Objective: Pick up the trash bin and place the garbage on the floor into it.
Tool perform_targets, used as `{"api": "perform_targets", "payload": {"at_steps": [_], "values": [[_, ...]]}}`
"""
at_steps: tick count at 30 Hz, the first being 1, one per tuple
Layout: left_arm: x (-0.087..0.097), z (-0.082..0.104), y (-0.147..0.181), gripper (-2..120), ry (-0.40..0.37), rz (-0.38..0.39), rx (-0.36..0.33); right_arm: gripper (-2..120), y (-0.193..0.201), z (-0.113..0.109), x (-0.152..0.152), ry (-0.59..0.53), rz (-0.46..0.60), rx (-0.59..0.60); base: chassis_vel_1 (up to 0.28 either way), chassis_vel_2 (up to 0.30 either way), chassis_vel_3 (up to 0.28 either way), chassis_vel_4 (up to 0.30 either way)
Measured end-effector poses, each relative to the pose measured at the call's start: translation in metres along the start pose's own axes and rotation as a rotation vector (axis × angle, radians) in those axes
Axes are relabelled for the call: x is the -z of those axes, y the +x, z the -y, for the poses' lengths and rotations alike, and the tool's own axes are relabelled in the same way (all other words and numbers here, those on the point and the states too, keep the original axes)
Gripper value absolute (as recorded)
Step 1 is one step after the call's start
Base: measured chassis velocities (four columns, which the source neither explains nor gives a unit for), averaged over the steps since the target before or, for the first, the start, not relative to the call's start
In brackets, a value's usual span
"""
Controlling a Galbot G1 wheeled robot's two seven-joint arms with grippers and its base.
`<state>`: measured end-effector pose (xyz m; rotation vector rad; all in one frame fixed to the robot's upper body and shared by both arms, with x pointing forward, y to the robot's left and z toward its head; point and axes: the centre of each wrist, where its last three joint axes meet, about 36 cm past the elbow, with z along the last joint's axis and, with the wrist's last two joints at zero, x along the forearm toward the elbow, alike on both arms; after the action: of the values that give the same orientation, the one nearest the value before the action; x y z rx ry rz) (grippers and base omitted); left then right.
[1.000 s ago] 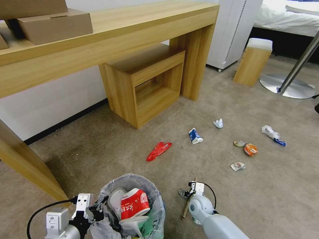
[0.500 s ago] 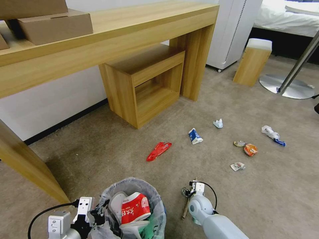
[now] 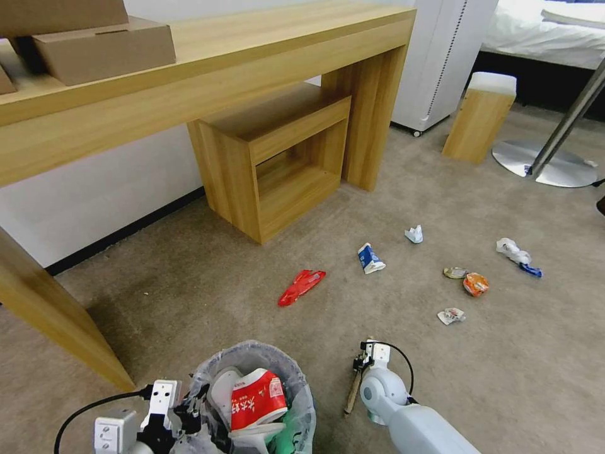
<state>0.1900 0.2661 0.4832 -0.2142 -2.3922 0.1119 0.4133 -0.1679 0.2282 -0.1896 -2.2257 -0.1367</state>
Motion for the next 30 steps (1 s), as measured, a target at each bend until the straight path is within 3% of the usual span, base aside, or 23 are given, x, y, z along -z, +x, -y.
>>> {"api": "perform_targets", "payload": {"at_steps": [4,22,30], "values": [[0.001,-0.001,0.0,0,-0.006,0.001,0.0,0,0.002,0.001,0.003,-0.005,0.005,-0.003,0.0,0.0,0.0,0.0],[-0.003,-0.001,-0.001,0,-0.02,-0.002,0.0,0,0.001,0.02,0.016,-0.016,0.039,-0.027,0.0,0.0,0.0,0.0],[0.009,-0.003,0.0,0,-0.019,0.016,-0.014,0,0.009,0.035,0.031,-0.036,0.155,0.054,0.0,0.0,0.0,0.0]]}}
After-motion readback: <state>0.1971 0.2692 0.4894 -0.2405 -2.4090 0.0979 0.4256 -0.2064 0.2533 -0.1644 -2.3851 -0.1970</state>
